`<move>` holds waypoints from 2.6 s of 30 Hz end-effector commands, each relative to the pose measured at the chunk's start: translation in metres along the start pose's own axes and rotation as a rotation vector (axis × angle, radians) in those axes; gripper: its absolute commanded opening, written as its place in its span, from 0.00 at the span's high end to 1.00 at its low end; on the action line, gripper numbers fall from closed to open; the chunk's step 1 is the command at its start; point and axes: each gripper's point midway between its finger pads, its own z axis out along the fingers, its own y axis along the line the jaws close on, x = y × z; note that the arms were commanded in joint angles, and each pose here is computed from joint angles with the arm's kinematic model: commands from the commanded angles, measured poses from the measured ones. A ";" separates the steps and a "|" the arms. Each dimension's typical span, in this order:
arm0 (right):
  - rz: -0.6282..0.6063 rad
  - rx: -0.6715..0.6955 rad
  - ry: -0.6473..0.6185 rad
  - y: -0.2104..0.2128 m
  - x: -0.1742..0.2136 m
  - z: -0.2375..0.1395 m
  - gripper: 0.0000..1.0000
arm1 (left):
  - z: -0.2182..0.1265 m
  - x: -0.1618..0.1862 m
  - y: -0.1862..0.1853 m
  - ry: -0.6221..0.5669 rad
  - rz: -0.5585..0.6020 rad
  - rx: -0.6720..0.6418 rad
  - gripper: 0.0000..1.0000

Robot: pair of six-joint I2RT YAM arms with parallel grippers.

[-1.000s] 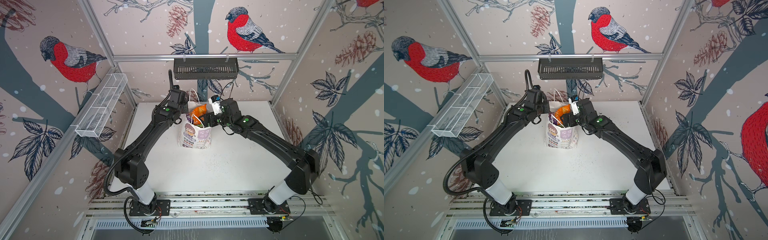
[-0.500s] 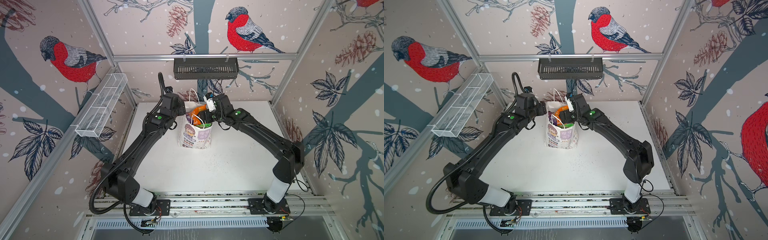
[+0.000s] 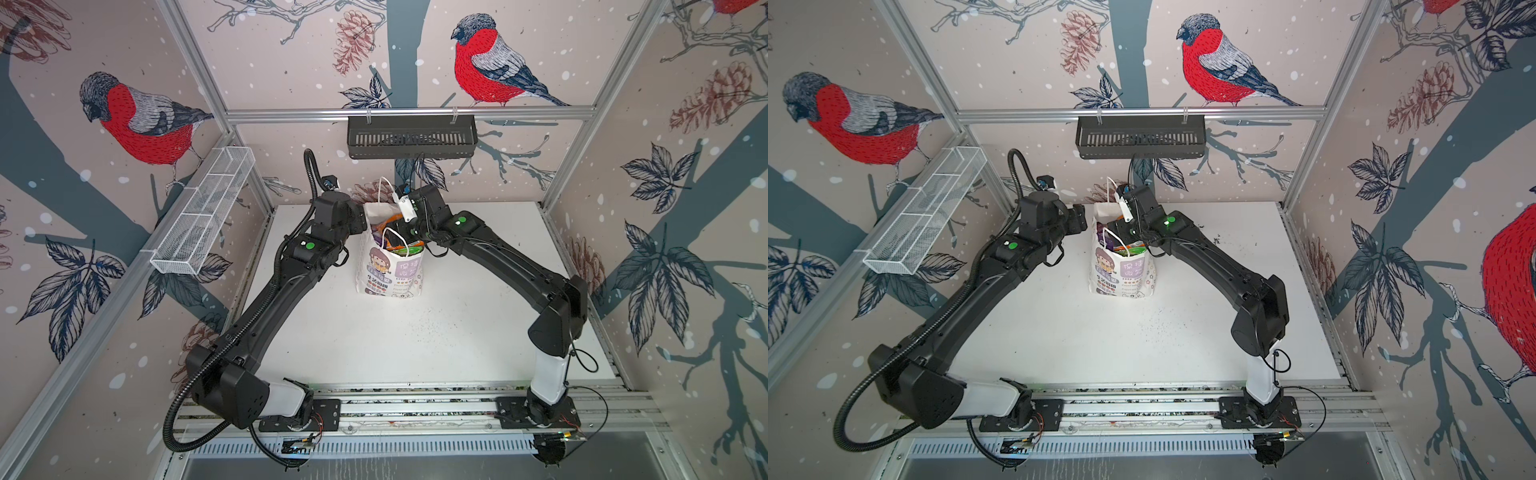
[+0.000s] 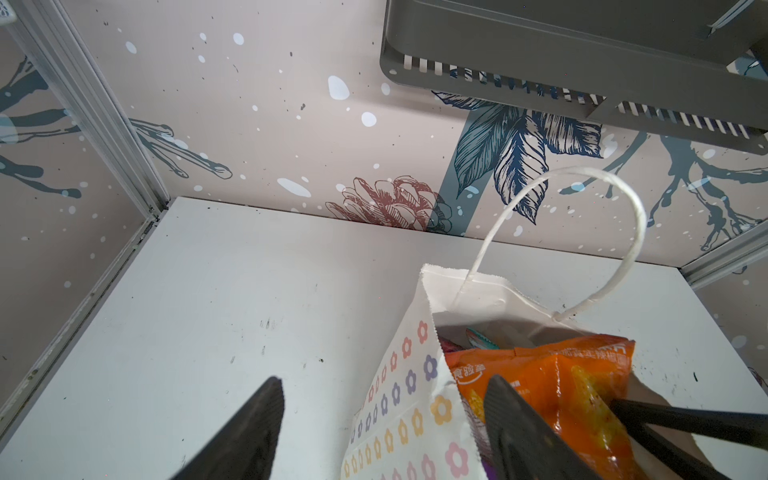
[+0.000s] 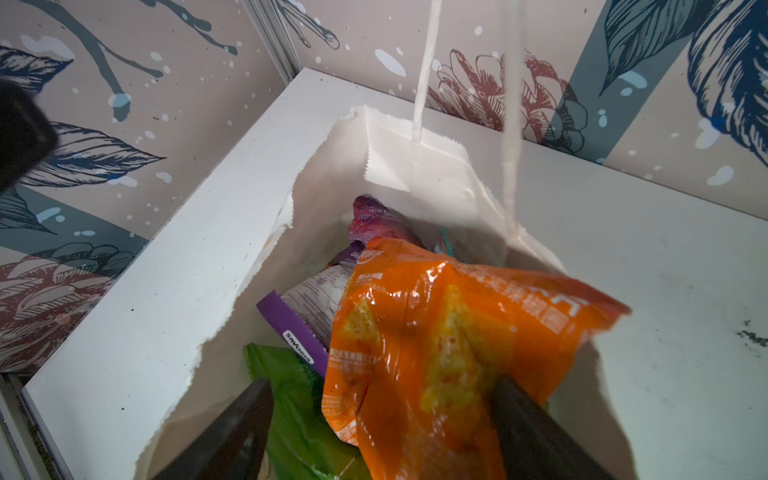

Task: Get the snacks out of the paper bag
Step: 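Grasp the orange chip bag with the right gripper and lift it out, then move the orange chip bag beside the paper bag and release it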

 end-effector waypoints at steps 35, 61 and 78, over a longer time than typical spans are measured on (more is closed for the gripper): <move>-0.010 0.096 -0.051 -0.016 -0.007 -0.003 0.73 | -0.038 0.029 -0.011 -0.010 -0.017 0.207 0.17; 0.047 0.173 -0.462 -0.038 -0.080 -0.123 0.96 | -0.040 0.035 -0.029 0.019 -0.018 0.320 0.15; 0.307 0.588 -0.328 -0.214 0.021 -0.131 0.96 | -0.003 0.035 -0.035 0.191 0.015 0.222 0.14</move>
